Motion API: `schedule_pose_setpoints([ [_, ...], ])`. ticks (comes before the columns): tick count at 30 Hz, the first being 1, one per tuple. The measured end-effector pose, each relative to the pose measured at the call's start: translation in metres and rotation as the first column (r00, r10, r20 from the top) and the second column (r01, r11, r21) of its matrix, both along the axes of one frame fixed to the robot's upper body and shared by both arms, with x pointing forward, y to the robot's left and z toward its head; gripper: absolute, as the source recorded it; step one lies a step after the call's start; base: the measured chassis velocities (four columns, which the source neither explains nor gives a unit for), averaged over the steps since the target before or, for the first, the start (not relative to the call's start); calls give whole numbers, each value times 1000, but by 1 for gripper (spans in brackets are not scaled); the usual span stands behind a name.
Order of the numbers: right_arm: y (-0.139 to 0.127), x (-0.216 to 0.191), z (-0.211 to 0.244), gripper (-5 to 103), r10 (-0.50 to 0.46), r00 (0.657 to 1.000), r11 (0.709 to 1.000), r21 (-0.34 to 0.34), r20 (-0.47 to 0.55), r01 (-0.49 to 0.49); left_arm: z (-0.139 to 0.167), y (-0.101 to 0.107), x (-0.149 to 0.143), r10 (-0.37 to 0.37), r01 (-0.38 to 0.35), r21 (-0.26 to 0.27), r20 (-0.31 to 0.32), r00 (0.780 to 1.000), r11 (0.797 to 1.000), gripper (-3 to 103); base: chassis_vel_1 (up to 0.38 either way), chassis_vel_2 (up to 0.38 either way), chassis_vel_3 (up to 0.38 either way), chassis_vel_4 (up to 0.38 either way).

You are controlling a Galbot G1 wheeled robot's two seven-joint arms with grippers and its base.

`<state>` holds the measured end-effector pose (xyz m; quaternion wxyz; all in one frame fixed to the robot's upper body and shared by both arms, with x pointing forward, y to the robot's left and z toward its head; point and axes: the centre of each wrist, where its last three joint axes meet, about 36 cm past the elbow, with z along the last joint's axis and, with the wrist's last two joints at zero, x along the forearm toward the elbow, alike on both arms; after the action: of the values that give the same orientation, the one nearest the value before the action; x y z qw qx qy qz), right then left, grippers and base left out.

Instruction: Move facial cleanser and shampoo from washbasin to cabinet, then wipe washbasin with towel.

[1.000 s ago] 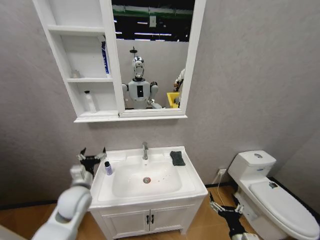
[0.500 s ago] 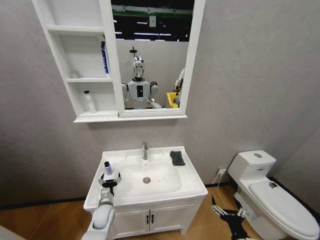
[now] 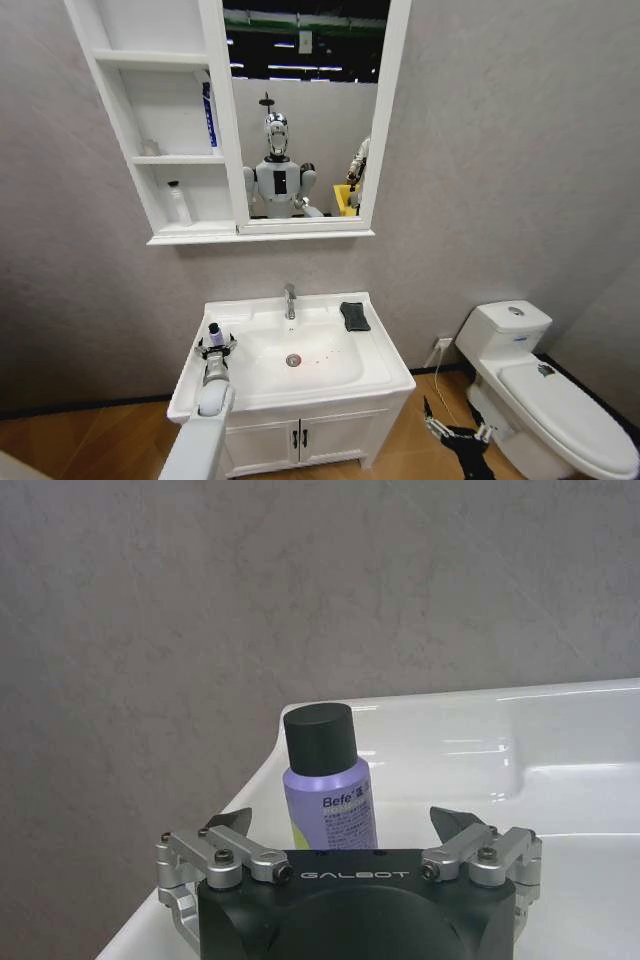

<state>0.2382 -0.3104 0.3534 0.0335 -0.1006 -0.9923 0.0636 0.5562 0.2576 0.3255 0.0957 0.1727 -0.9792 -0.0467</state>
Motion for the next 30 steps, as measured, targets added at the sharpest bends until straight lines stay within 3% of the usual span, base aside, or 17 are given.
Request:
schedule_pose_setpoints([
  [3,0,0,-1,100,0,1000,1000,0,-2,0,2,0,5,6,-6,1,-2,1000,1000,97,0,0,0,0],
  [4,0,-1,-2,100,0,1000,1000,1,-5,0,5,1,10,14,-14,3,2,1000,1000,93,0,0,0,0],
  [5,0,-4,-6,100,1,1000,1000,3,-15,-1,8,2,18,27,-27,3,1,1000,1000,76,0,0,0,0],
  [6,0,-4,-6,100,1,1000,1000,3,-15,-1,8,2,18,27,-27,3,1,1000,1000,76,0,0,0,0],
  [13,-1,-5,-8,100,-5,1000,1000,4,-16,5,7,5,18,33,-33,-1,-6,999,999,44,0,0,0,0],
  [18,-2,-2,-7,100,-11,1000,1000,3,-11,11,36,5,-4,14,-14,-12,11,1000,1000,43,0,0,0,0],
  [20,-3,0,-6,100,-15,1000,1000,3,-10,15,85,7,-31,-15,15,5,79,997,1000,43,0,0,0,0],
  [21,-3,1,-6,100,-16,1000,1000,4,-12,16,108,8,-43,-28,29,-10,82,996,1000,43,0,0,0,0],
  [22,-3,1,-6,100,-16,1000,1000,4,-12,16,108,8,-43,-28,29,-10,82,996,1000,43,0,0,0,0],
  [24,-3,5,-7,100,-13,1000,1000,4,-14,13,216,10,-88,-127,135,-66,115,985,989,43,0,0,0,0],
  [25,-3,5,-7,100,-13,1000,1000,4,-14,13,216,10,-88,-127,135,-66,115,985,989,43,0,0,0,0],
  [27,1,7,-9,100,-6,1000,1000,6,-19,6,290,12,-114,-226,238,-82,138,964,968,43,0,0,0,0],
  [28,3,8,-11,100,-2,1000,1000,8,-21,2,324,18,-120,-263,276,-66,151,953,959,43,0,0,0,0],
  [29,3,8,-11,100,-2,1000,1000,8,-21,2,324,18,-120,-263,276,-66,151,953,959,43,0,0,0,0],
  [30,6,9,-12,100,4,1000,1000,11,-24,-3,349,25,-121,-279,289,-43,161,947,956,43,0,0,0,0],
])
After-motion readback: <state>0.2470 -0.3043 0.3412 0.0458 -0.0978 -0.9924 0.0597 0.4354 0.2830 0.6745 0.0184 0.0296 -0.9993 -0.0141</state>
